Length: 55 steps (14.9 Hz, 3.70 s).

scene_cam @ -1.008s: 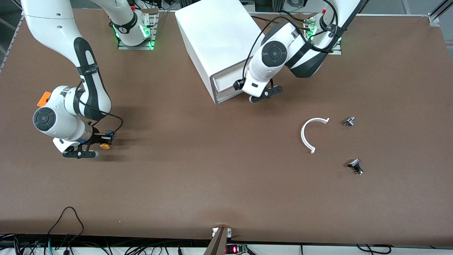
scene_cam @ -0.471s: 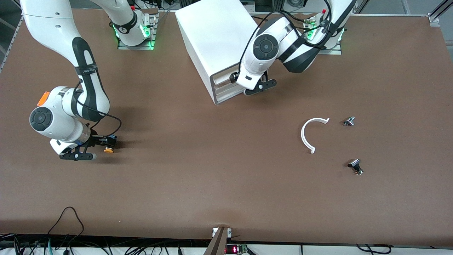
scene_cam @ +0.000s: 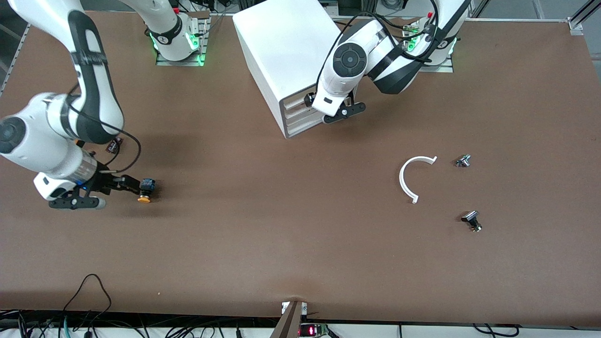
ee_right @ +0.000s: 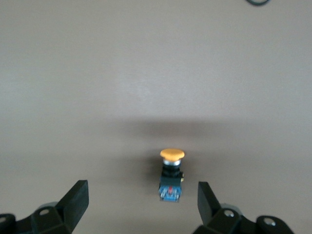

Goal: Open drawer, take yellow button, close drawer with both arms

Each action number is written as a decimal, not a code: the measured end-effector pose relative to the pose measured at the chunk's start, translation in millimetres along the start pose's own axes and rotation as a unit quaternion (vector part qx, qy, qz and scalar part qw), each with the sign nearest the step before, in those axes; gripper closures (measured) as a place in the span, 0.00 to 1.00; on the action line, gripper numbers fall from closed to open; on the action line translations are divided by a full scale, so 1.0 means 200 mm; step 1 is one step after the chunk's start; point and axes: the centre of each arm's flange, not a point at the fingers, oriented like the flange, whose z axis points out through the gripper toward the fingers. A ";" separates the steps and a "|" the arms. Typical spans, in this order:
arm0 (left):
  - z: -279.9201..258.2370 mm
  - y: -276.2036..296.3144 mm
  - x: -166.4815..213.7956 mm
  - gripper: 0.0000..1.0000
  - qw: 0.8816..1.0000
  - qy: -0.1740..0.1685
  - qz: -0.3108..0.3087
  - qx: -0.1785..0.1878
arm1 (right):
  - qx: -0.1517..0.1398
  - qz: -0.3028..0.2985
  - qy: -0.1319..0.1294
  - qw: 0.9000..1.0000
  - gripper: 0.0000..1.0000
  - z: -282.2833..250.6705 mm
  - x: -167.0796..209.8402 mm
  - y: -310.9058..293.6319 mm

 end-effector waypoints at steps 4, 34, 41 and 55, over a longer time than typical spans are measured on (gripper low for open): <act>-0.19 -0.02 0.13 0.01 0.999 0.043 0.000 -0.017 | 0.008 -0.026 -0.015 1.000 0.01 -0.44 -0.04 -0.07; -1.55 -1.49 0.95 0.00 0.946 0.190 0.260 0.042 | -0.033 0.035 -0.033 0.998 0.00 -1.33 -0.22 -0.39; -1.48 -1.58 0.99 0.00 0.951 0.166 0.258 0.046 | -0.033 0.040 -0.036 0.998 0.00 -1.46 -0.32 -0.36; -1.52 -1.54 0.96 0.00 0.946 0.171 0.270 0.052 | -0.026 0.045 -0.038 0.998 0.00 -1.47 -0.33 -0.34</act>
